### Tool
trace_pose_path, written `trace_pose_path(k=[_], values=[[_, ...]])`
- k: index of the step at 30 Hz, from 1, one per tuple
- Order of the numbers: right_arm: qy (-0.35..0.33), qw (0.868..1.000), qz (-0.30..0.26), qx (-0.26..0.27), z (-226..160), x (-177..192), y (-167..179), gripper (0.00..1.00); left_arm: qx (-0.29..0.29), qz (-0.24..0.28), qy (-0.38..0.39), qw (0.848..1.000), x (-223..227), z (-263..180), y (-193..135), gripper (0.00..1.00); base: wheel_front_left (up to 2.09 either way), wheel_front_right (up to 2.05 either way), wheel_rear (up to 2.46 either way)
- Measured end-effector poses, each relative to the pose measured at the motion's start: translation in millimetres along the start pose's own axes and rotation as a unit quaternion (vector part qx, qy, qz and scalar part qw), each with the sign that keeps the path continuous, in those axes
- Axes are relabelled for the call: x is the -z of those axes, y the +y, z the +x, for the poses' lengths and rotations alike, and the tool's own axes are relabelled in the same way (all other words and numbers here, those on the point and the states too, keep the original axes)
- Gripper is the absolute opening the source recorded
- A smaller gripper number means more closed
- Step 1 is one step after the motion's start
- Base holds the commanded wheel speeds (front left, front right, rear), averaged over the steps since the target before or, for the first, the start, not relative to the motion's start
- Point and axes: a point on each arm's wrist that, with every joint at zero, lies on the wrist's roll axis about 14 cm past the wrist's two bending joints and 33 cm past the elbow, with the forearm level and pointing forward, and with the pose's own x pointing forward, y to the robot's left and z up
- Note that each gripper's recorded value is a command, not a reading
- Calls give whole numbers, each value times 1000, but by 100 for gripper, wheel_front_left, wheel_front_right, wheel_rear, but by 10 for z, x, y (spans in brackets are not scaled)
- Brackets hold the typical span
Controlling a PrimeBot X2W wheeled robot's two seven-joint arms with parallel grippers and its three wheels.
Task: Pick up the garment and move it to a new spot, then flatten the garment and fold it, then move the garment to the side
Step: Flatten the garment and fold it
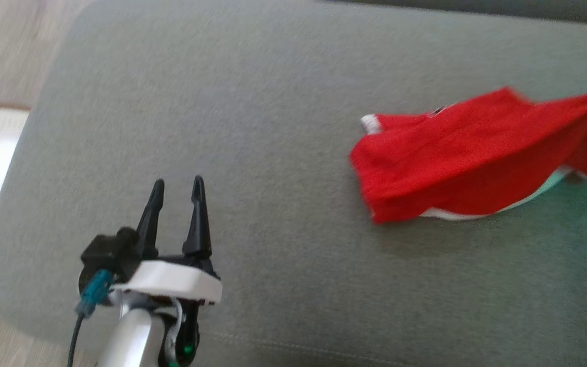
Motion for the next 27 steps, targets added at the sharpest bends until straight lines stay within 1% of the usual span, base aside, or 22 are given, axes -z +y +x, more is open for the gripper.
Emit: trace_pose_path(k=[4, 5, 6, 7, 10, 11, 14, 16, 18, 20, 22, 24, 27], values=[[8, 998, 35, 45, 402, -84, -293, 0, -18, 6, 7, 1000, 37, 71, 92, 100, 0, 0, 0], [11, 997, 47, 54, 498, -61, -352, 19, -21, 8, 8, 1000, 48, 79, 109, 100, 0, 0, 0], [13, 996, 58, 60, 588, -27, -390, 94, -24, 9, 9, 1000, 53, 86, 132, 100, 0, 0, 0], [14, 996, 66, 64, 672, 13, -400, 100, -31, 11, 10, 999, 57, 84, 165, 100, 0, 0, 0], [6, 996, 72, 53, 833, 90, -251, 100, -38, 13, 11, 999, 53, 65, 208, 100, 0, 0, 0], [-3, 997, 62, 50, 843, 76, -183, 100, -36, 12, 8, 999, 39, 62, 193, 100, 0, 0, 0], [-63, 997, 21, 41, 747, -132, -4, 100, -24, 10, 5, 1000, 23, 55, 143, 100, 0, 0, 0], [-119, 993, -2, 25, 586, -344, 147, 100, -12, 7, 5, 1000, 28, 60, 91, 100, 0, 0, 0], [-178, 984, -32, 5, 349, -538, 326, 100, 3, 5, -2, 1000, -12, 83, 6, 100, 0, 0, 0], [-241, 969, -54, -3, 55, -696, 406, 100, 27, 2, -8, 1000, -45, 105, -131, 100, 0, 0, 0], [-298, 952, -65, -3, -254, -756, 418, 100, 50, -1, -11, 999, -61, 116, -269, 100, 0, 0, 0], [-333, 940, -75, 4, -502, -672, 386, 100, 74, -1, -12, 997, -86, 123, -397, 100, 0, 0, 0], [-377, 924, -69, 18, -836, -438, 318, 100, 105, -2, 2, 994, -99, 133, -586, 100, 0, 0, 0]])
